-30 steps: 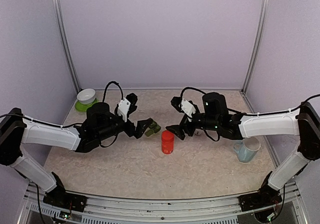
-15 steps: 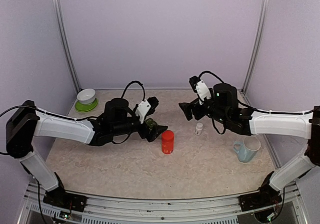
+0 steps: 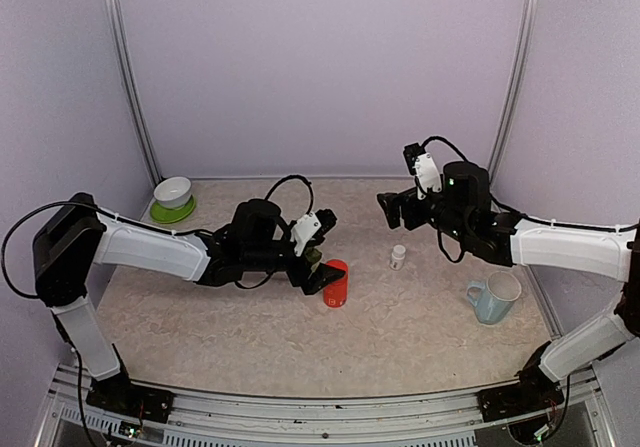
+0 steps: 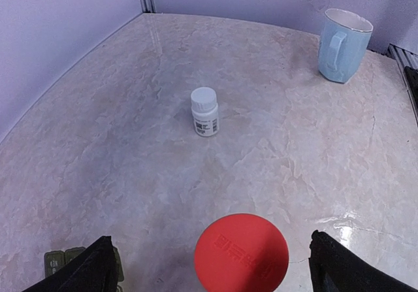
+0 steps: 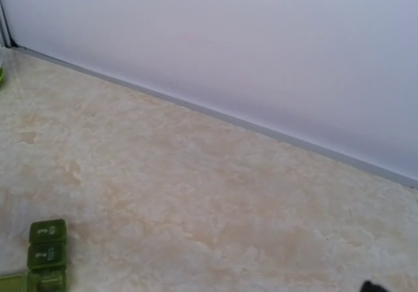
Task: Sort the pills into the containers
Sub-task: Pick up the pill bottle from the center of the board.
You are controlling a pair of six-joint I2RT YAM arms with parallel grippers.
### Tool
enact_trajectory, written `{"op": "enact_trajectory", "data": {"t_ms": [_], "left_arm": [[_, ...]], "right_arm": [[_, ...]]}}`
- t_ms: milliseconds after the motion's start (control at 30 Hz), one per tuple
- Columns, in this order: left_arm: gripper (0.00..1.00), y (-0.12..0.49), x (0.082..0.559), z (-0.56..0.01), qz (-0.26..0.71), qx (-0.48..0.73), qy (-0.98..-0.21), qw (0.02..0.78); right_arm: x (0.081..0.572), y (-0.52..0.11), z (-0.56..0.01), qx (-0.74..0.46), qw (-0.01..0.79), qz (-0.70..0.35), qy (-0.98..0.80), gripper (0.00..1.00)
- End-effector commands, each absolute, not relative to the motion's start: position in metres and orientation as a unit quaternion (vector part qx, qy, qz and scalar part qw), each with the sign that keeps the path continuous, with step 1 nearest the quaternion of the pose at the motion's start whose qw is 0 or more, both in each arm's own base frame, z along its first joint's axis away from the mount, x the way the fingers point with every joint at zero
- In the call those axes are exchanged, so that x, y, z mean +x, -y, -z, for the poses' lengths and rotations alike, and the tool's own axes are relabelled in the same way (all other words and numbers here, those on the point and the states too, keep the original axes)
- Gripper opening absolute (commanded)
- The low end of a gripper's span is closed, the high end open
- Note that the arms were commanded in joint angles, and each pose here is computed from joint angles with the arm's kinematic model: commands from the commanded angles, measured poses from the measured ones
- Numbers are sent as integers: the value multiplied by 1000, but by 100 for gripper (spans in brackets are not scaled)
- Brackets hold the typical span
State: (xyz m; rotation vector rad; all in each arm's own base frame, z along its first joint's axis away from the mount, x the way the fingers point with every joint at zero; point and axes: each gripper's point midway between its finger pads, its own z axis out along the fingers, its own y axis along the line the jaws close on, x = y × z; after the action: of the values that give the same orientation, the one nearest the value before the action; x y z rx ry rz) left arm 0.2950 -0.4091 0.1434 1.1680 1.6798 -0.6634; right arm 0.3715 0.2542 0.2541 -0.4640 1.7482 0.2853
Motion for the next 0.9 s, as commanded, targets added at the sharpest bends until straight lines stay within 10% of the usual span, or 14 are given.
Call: {"op": "enact_trajectory", "data": {"t_ms": [0,867], "left_arm": [[99,421,292,-141,286,491,-681,462],[63,429,293,-117,292,499,-691,434]], "right_arm": [[372,-250,-248,-191,606,-124,-762,100],[377,-252,-234,-196,593,-112,-773,100]]}}
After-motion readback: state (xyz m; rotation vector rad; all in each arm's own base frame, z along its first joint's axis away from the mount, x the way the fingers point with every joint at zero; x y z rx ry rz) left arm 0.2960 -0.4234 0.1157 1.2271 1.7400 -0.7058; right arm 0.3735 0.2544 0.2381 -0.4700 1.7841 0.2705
